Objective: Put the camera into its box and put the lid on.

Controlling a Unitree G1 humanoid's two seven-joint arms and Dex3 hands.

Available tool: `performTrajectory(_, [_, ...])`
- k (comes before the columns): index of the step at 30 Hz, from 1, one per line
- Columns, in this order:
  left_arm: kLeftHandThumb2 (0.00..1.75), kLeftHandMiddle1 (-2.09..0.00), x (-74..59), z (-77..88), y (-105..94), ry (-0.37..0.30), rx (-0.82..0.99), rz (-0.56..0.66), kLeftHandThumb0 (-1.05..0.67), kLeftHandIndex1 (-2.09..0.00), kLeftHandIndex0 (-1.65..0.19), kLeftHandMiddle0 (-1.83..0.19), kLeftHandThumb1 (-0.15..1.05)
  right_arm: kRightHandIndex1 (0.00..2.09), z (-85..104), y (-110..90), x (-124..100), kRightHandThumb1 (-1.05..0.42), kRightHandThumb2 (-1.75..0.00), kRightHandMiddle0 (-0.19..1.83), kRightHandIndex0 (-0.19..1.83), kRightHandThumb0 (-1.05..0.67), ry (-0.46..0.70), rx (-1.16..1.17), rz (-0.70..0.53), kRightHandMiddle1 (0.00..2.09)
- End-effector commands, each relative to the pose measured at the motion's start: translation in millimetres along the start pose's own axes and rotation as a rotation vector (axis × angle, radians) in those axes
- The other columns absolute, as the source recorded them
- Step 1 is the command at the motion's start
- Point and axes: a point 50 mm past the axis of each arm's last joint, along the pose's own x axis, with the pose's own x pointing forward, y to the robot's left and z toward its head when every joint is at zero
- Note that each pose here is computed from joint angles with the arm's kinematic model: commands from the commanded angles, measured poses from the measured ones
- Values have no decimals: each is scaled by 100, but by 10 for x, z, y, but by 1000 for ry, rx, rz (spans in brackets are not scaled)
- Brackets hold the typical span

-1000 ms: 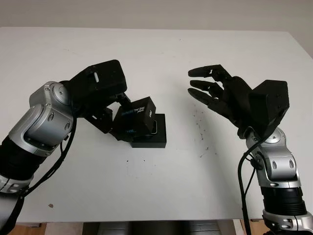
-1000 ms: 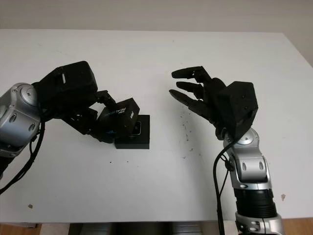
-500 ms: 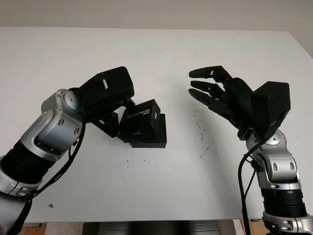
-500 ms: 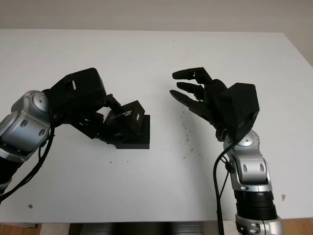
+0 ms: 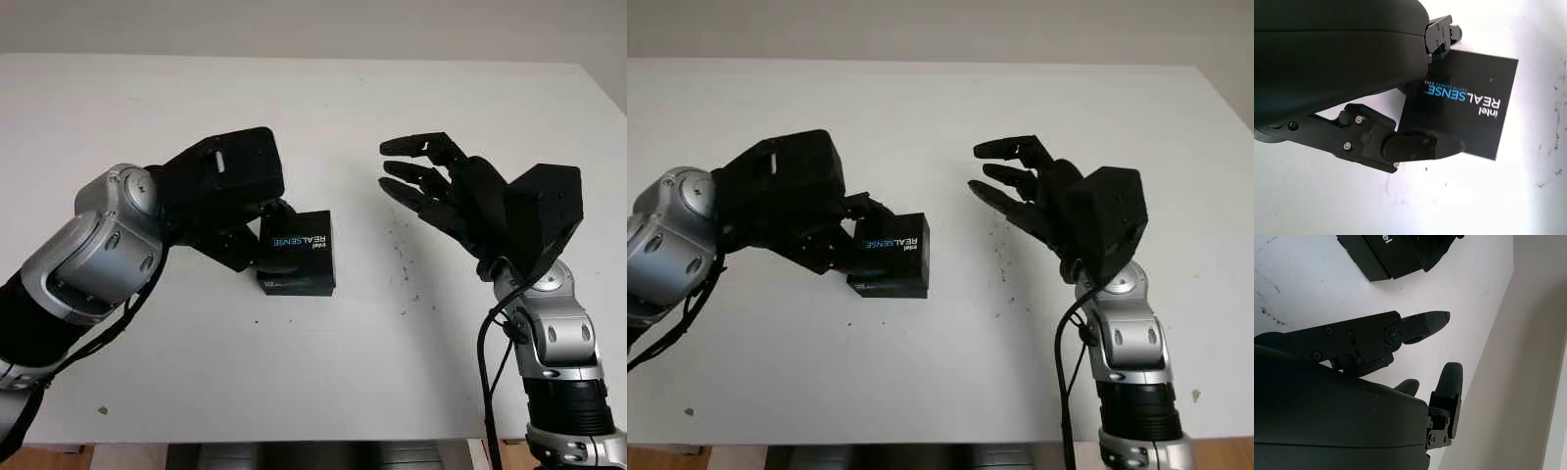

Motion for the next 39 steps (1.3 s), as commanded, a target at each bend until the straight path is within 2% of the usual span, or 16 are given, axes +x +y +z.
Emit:
performTrajectory(1, [42, -1, 9, 35, -86, 1, 9, -51, -51, 0, 19, 19, 105, 66, 32, 4, 1, -103, -5, -3, 8, -34, -20, -1, -1, 132])
performTrajectory(5, [43, 0, 8, 38, -101, 15, 9, -58, -49, 0, 19, 19, 105, 66, 32, 14, 4, -102, -5, -3, 8, -34, -13, 0, 1, 132])
performTrajectory(13, [42, 0, 20, 0, -94, -4, 27, -44, -48, 0, 19, 19, 105, 64, 17, 15, -14, -103, -6, -4, 7, -36, 4, 4, -4, 130])
performTrajectory(17, [44, 0, 1, -9, -57, -71, 311, 36, -53, 0, 19, 19, 105, 64, 7, 19, -12, -103, -6, -3, 8, -36, 4, 5, 0, 131])
performTrajectory(22, [51, 0, -46, -24, 21, -149, 793, 276, -64, 0, 19, 19, 105, 64, -16, 17, -4, -103, -5, -2, 8, -38, -3, -4, 5, 135])
performTrajectory(27, [63, 0, -104, -9, 99, -207, 1041, 409, -76, 0, 19, 19, 105, 65, -19, 12, -4, -103, -5, -3, 7, -38, -1, -5, 11, 135])
performTrajectory(31, [61, 0, -237, 70, 200, -241, 1096, 497, -83, 0, 19, 19, 105, 65, -19, 12, -5, -103, -5, -3, 7, -38, 2, -11, 8, 135])
performTrajectory(35, [63, 0, -304, 102, 209, -251, 1099, 522, -86, 0, 19, 19, 105, 64, -30, 2, -1, -102, -5, -1, 8, -38, 4, -11, 11, 133])
performTrajectory(39, [60, 0, -344, 64, 226, -274, 1051, 563, -88, 0, 19, 19, 105, 64, -32, 6, 3, -102, -5, -1, 9, -38, -2, -9, 19, 132])
